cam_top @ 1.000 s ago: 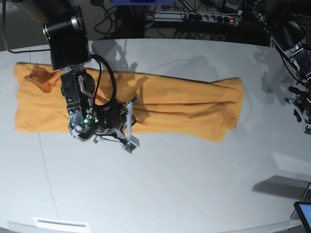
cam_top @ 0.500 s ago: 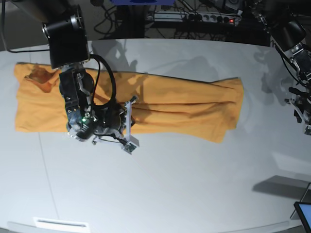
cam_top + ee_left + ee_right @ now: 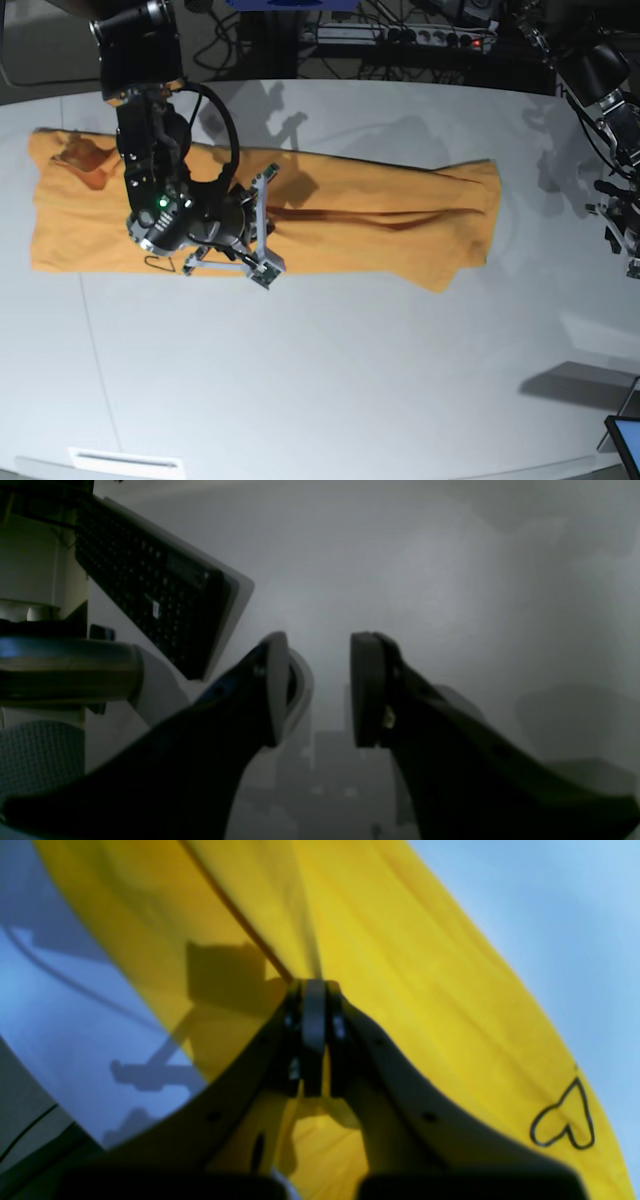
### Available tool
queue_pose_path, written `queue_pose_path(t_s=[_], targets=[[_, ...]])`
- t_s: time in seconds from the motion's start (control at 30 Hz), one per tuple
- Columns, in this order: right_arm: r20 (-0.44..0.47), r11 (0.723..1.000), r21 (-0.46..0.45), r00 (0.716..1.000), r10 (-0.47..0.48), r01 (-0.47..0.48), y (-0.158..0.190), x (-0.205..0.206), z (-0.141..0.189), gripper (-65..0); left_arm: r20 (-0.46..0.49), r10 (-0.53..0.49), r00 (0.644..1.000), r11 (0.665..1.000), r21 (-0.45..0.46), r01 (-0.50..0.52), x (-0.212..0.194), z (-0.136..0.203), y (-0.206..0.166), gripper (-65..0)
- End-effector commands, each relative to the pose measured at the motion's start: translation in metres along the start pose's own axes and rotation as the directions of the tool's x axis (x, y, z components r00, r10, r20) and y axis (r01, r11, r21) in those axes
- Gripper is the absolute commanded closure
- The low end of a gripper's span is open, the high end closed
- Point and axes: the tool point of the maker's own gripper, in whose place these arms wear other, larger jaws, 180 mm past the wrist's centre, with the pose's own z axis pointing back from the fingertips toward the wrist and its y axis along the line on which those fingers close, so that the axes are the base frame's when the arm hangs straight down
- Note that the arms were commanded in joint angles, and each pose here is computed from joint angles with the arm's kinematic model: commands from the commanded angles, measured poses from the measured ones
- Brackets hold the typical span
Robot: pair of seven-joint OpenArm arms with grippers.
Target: Fold the T-shirt properly
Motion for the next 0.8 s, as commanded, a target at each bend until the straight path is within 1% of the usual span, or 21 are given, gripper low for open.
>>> queue_pose_path(t_s=[0.0, 0.13, 0.33, 0.43, 0.53, 0.6, 0.7, 0.77], targets=[[0.055, 1.0, -0.015, 0.998, 0.015, -0.014, -0.002, 0.014, 0.009, -0.9, 0.047, -0.009, 0.999, 0.999, 0.047, 0.007, 0.017, 0.005, 0.02, -21.7], [0.076, 1.0, -0.02, 0.997, 0.02, -0.019, 0.008, 0.012, 0.017, -0.9, 0.047, -0.01, 0.999, 0.999, 0.046, 0.008, 0.017, 0.005, 0.02, -21.7], [0.038, 1.0, 0.018, 0.999, -0.009, 0.009, 0.025, -0.009, 0.012, -0.9, 0.048, -0.007, 0.999, 0.999, 0.042, 0.005, 0.017, 0.005, 0.018, -21.7], [0.037, 0.999, 0.03, 0.999, -0.018, 0.017, 0.033, -0.016, 0.013, -0.9, 0.053, 0.01, 0.999, 1.0, 0.011, -0.01, 0.018, 0.001, 0.0, -21.7], [0.043, 0.999, 0.034, 0.999, -0.02, 0.019, 0.039, -0.019, 0.016, -0.9, 0.077, -0.011, 0.997, 0.999, -0.04, 0.015, 0.029, -0.004, -0.021, -21.7], [0.043, 0.999, 0.034, 0.999, -0.02, 0.019, 0.04, -0.02, 0.016, -0.9, 0.126, 0.03, 0.992, 0.996, -0.089, -0.018, 0.041, -0.004, -0.033, -21.7], [0.038, 0.999, 0.037, 0.999, -0.022, 0.021, 0.041, -0.021, 0.016, -0.9, 0.19, 0.125, 0.974, 0.984, -0.148, -0.098, 0.055, -0.001, -0.039, -21.7], [0.03, 0.999, 0.044, 0.999, -0.028, 0.027, 0.044, -0.025, 0.015, -0.9, 0.216, 0.159, 0.963, 0.977, -0.174, -0.122, 0.061, 0.001, -0.042, -21.7]])
